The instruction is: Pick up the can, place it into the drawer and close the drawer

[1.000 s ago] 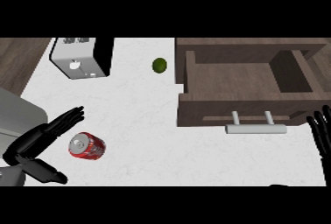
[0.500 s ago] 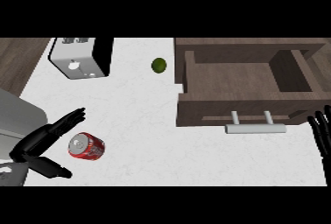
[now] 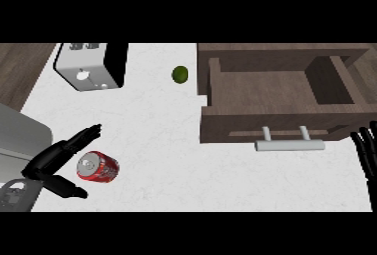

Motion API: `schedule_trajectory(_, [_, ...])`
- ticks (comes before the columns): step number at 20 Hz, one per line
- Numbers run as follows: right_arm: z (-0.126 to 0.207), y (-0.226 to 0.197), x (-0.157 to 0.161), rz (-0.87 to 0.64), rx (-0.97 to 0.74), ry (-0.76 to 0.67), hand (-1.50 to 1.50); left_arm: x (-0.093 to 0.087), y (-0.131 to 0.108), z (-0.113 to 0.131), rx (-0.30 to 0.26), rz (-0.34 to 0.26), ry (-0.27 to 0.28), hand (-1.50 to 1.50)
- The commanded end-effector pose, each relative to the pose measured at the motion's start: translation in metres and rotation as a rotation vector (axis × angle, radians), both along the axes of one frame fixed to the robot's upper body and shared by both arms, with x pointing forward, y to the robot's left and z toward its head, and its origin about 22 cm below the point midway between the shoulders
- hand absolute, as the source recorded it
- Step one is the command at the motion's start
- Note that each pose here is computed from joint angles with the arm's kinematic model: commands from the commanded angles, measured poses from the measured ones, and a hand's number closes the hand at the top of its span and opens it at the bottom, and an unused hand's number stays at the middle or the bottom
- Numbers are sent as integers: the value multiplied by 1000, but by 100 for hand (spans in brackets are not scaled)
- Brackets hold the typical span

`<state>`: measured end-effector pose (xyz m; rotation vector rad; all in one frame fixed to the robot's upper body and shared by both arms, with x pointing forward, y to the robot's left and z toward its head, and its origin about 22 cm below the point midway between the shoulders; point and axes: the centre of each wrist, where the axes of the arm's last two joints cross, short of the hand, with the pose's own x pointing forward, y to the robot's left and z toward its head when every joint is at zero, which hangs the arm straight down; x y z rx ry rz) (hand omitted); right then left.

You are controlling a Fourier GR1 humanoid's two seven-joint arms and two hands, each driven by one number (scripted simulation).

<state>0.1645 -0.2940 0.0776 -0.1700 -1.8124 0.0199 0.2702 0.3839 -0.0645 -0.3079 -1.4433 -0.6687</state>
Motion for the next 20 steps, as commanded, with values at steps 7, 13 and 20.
schedule_trajectory(7, [5,-4,-8,2,4,-4,-150,10,-5,-14,-156,-91,4,-150])
schedule_trajectory(13, [26,-3,6,-1,-1,4,-150,4,-6,-21,-142,-114,-2,-150])
schedule_trajectory(20, [17,10,-5,-4,4,-17,-150,16,-32,-29,-160,-122,15,-150])
